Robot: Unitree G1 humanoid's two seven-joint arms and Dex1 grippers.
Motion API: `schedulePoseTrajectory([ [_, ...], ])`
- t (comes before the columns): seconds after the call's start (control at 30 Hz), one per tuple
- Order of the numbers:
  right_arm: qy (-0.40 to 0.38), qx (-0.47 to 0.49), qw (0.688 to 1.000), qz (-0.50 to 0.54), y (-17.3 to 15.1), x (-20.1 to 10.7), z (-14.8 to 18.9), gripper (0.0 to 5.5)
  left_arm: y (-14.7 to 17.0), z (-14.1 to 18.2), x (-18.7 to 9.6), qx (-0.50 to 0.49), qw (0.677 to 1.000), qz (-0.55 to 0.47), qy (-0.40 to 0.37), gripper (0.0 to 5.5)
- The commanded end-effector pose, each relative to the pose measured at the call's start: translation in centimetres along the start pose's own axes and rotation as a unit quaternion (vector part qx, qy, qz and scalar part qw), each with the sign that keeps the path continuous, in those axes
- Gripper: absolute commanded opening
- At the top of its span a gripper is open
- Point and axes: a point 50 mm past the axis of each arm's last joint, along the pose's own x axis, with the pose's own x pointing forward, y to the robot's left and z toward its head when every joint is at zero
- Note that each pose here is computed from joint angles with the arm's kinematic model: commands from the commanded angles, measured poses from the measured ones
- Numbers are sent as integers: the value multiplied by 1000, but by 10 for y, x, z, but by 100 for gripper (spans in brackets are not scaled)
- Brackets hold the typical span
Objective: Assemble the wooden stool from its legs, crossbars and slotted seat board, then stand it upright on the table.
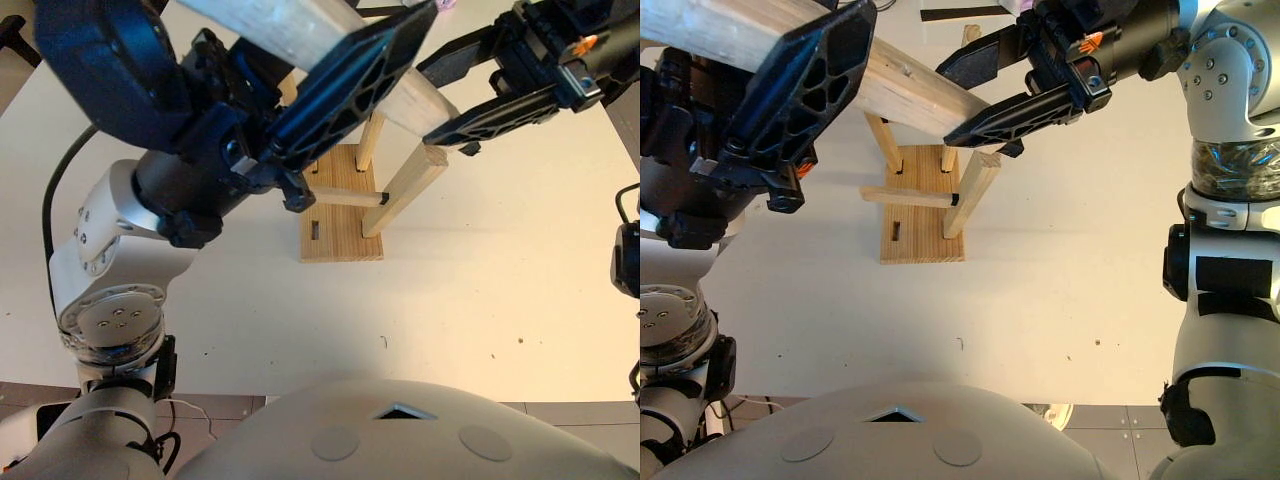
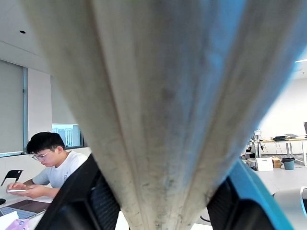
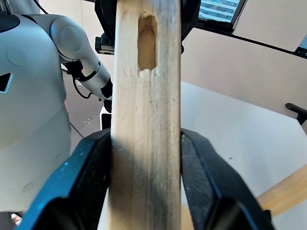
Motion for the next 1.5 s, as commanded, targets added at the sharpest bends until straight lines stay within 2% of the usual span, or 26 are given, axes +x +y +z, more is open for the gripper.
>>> schedulePoseTrajectory([
  [0.03, -42, -26, 996, -74, -8, -8, 11, 253, 6, 6, -4, 10, 1000, 6, -4, 209],
  [0.17, -75, -19, 986, -147, -9, -17, 17, 302, 16, 22, -8, 39, 999, 15, -5, 205],
  [0.37, -110, -24, 964, -241, 0, -35, 14, 302, 33, 39, -25, 64, 996, 35, 45, 204],
  [0.47, -130, -38, 947, -291, 4, -41, 14, 302, 49, 40, -46, 78, 989, 69, 106, 204],
  [0.67, -153, -45, 914, -372, 16, -55, 8, 302, 81, 53, -113, 113, 957, 156, 218, 204],
  [0.77, -155, -43, 907, -390, 21, -59, 3, 302, 84, 43, -134, 97, 945, 160, 269, 204],
  [0.93, -156, -40, 903, -399, 19, -58, -3, 302, 86, 19, -144, 70, 942, 157, 290, 204],
  [1.23, -145, -34, 905, -398, 11, -59, -11, 302, 75, -42, -135, -12, 955, 127, 267, 204],
  [1.37, -136, -34, 907, -396, 4, -60, -17, 302, 74, -56, -136, -19, 957, 142, 253, 204],
  [1.5, -137, -35, 909, -393, 0, -61, -19, 302, 69, -69, -137, -27, 953, 134, 269, 204],
])
